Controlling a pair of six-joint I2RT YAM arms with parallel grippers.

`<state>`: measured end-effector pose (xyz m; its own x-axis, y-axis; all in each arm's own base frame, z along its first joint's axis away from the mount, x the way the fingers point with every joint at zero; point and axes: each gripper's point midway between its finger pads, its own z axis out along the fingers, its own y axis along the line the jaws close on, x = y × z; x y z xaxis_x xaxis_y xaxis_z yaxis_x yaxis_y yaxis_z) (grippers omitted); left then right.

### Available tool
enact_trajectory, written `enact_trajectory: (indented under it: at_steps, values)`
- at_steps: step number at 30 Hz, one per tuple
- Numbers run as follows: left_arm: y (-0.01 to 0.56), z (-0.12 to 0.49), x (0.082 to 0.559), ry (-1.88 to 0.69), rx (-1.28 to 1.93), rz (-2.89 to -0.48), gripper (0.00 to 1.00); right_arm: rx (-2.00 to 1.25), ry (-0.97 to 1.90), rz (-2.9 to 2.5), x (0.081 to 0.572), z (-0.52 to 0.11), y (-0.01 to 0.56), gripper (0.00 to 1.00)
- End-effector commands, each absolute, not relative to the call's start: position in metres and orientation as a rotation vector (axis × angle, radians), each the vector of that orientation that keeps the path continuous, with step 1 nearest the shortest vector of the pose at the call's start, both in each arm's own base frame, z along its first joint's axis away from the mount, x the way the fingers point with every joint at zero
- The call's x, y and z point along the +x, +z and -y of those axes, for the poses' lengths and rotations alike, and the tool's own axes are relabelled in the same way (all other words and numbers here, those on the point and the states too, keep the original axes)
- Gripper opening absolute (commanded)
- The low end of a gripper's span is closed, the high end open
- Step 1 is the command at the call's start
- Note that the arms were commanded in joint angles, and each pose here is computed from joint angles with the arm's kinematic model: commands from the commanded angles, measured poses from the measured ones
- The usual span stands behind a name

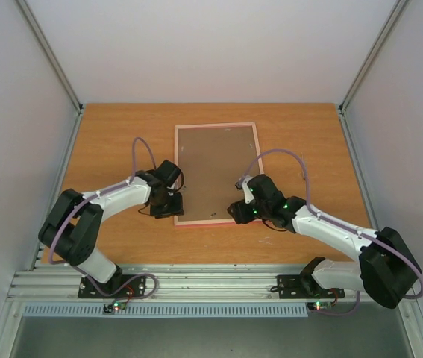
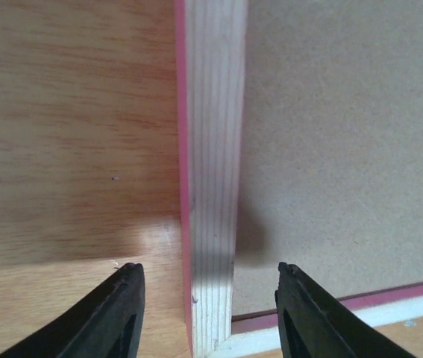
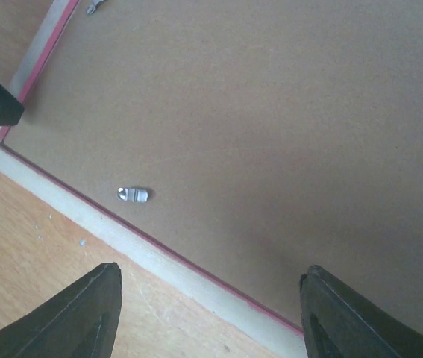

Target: Take the photo out of the frame

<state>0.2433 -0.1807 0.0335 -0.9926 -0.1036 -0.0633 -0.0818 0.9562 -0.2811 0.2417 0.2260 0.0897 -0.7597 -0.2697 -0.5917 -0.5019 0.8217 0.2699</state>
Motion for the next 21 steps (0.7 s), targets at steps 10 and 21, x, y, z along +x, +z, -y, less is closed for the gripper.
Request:
enact_trajectory:
  at_steps: [10,21]
  values:
    - [0.023,0.179,0.247,-0.275,-0.214,-3.016,0.38,-0.681,0.57,-2.38,0.222,-0.222,0.103,0.97]
    - [0.019,0.179,0.247,-0.247,-0.132,-3.04,0.24,-0.85,0.43,-2.333,0.219,-0.236,0.098,0.98]
